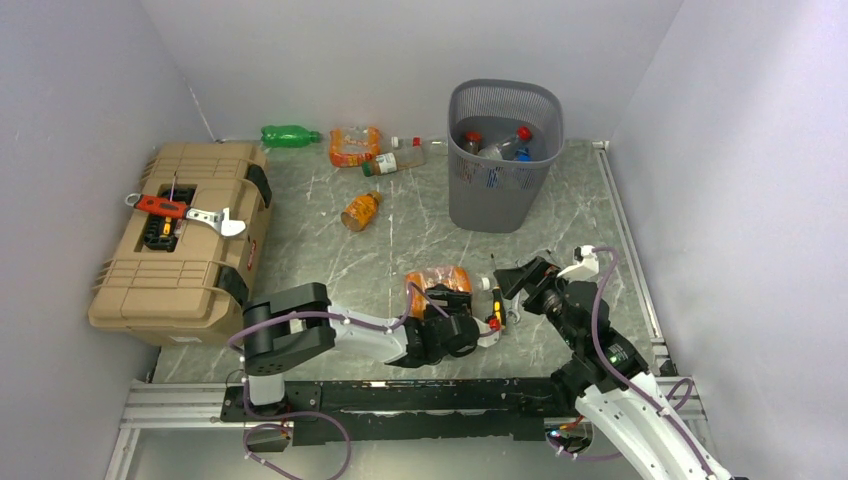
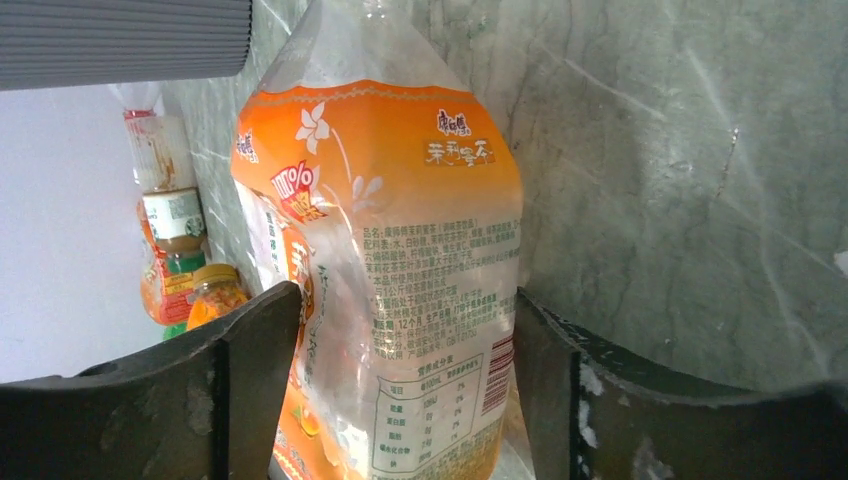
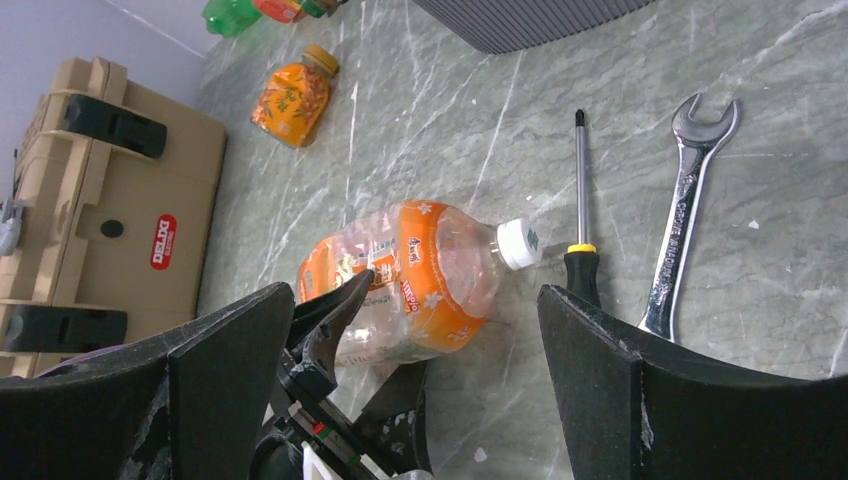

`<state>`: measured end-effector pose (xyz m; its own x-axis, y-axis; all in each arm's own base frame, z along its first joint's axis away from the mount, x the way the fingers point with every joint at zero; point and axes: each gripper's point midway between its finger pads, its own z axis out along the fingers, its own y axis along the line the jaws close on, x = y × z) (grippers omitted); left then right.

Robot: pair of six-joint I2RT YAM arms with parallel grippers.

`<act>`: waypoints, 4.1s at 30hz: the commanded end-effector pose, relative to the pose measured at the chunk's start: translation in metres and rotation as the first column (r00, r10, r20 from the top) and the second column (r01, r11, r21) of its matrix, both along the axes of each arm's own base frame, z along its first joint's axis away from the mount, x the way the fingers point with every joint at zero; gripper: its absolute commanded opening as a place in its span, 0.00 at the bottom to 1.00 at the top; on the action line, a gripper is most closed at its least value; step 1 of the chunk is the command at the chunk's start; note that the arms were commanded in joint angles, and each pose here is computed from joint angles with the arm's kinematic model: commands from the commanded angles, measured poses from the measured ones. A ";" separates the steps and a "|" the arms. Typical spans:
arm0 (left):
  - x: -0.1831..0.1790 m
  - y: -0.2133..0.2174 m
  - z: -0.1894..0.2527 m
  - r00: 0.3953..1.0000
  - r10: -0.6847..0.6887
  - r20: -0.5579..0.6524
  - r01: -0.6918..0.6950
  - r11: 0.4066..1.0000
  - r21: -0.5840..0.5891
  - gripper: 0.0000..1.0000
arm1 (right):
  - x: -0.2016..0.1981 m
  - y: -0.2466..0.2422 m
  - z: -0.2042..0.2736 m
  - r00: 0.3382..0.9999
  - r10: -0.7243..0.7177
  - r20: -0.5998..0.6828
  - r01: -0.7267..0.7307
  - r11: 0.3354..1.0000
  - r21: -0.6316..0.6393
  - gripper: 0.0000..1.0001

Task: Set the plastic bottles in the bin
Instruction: Pick up the plastic bottle at the center of the board, then place the plastic bottle in the trash bin.

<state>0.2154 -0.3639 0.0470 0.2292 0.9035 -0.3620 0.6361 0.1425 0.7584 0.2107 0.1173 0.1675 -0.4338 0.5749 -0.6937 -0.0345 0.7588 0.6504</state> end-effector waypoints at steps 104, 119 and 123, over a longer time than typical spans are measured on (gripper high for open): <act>-0.007 0.231 0.321 0.923 0.352 -0.155 -0.274 0.318 -0.908 0.99 | 0.033 0.030 0.408 0.691 0.009 0.722 0.140 0.979 -0.146 0.00; -0.006 0.231 0.266 0.914 0.367 -0.175 -0.310 0.351 -0.883 0.99 | 0.269 -0.023 0.362 0.742 -0.299 0.600 0.495 0.848 -0.189 0.00; -0.008 0.237 0.265 0.907 0.378 -0.186 -0.320 0.331 -0.888 0.99 | 0.312 -0.019 0.320 0.777 -0.299 0.554 0.489 0.841 -0.231 0.00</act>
<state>0.2066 -0.1379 0.2994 0.0082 0.1242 -0.9922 0.3712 0.9210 0.1183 0.5132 0.0962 0.4555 0.1226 0.2204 -0.9677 0.1444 0.9607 0.2371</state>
